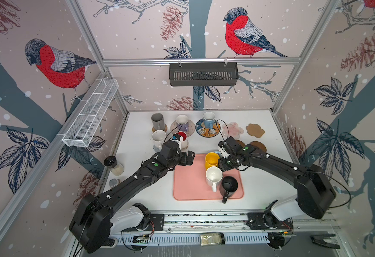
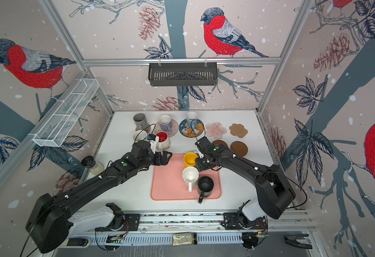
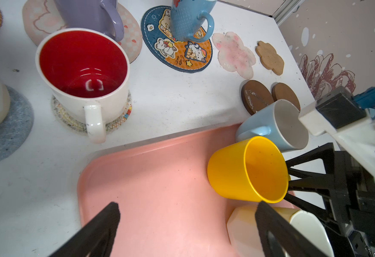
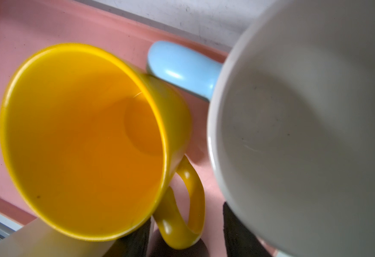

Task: Place cups on coasters
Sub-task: Pick up the cup from the tray.

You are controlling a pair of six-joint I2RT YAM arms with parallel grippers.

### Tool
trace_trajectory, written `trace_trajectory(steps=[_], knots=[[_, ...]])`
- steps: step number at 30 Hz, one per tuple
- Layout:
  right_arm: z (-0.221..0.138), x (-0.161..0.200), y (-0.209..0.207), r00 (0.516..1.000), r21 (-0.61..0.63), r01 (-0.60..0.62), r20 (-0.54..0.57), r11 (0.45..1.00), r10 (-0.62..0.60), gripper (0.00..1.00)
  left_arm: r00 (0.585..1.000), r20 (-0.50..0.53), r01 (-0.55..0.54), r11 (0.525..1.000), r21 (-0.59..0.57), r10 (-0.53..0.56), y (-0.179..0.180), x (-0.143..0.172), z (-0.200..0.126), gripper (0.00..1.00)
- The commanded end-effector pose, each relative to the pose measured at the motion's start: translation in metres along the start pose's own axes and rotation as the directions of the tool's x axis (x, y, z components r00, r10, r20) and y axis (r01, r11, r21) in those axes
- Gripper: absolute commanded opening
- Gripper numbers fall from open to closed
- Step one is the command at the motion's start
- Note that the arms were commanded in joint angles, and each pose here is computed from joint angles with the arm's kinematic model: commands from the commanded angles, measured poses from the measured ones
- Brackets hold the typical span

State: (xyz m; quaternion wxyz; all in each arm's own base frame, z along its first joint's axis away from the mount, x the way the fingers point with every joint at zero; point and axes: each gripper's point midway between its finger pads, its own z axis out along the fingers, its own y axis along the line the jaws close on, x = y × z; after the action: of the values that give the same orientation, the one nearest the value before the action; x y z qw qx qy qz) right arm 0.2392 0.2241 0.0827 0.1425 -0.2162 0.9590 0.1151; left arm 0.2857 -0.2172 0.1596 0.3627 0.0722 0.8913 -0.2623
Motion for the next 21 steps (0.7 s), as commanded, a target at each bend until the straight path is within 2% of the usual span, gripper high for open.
trace_trajectory(steps=[1,7,13,16,21], knots=[[0.002,-0.007,0.005,0.999,-0.018,0.014,0.029,1.0,-0.014,0.48,1.0,0.008,-0.017,1.0,-0.004,0.017,-0.001,-0.003,-0.002,0.96],[0.008,-0.007,0.004,1.0,-0.008,0.02,0.024,1.0,-0.02,0.43,1.0,0.004,-0.015,1.0,-0.008,0.015,0.0,-0.002,-0.001,0.95],[0.015,-0.01,0.004,1.0,-0.006,0.025,0.016,1.0,-0.025,0.32,1.0,0.0,-0.016,1.0,-0.012,0.016,0.001,-0.002,-0.001,0.95],[0.018,-0.011,0.004,1.0,-0.004,0.027,0.008,1.0,-0.027,0.24,1.0,-0.001,-0.018,1.0,-0.021,0.018,0.002,-0.002,-0.001,0.95],[0.017,-0.015,0.005,0.999,-0.005,0.028,0.02,1.0,-0.028,0.18,1.0,0.001,-0.018,1.0,-0.023,0.018,0.003,-0.002,-0.002,0.96]])
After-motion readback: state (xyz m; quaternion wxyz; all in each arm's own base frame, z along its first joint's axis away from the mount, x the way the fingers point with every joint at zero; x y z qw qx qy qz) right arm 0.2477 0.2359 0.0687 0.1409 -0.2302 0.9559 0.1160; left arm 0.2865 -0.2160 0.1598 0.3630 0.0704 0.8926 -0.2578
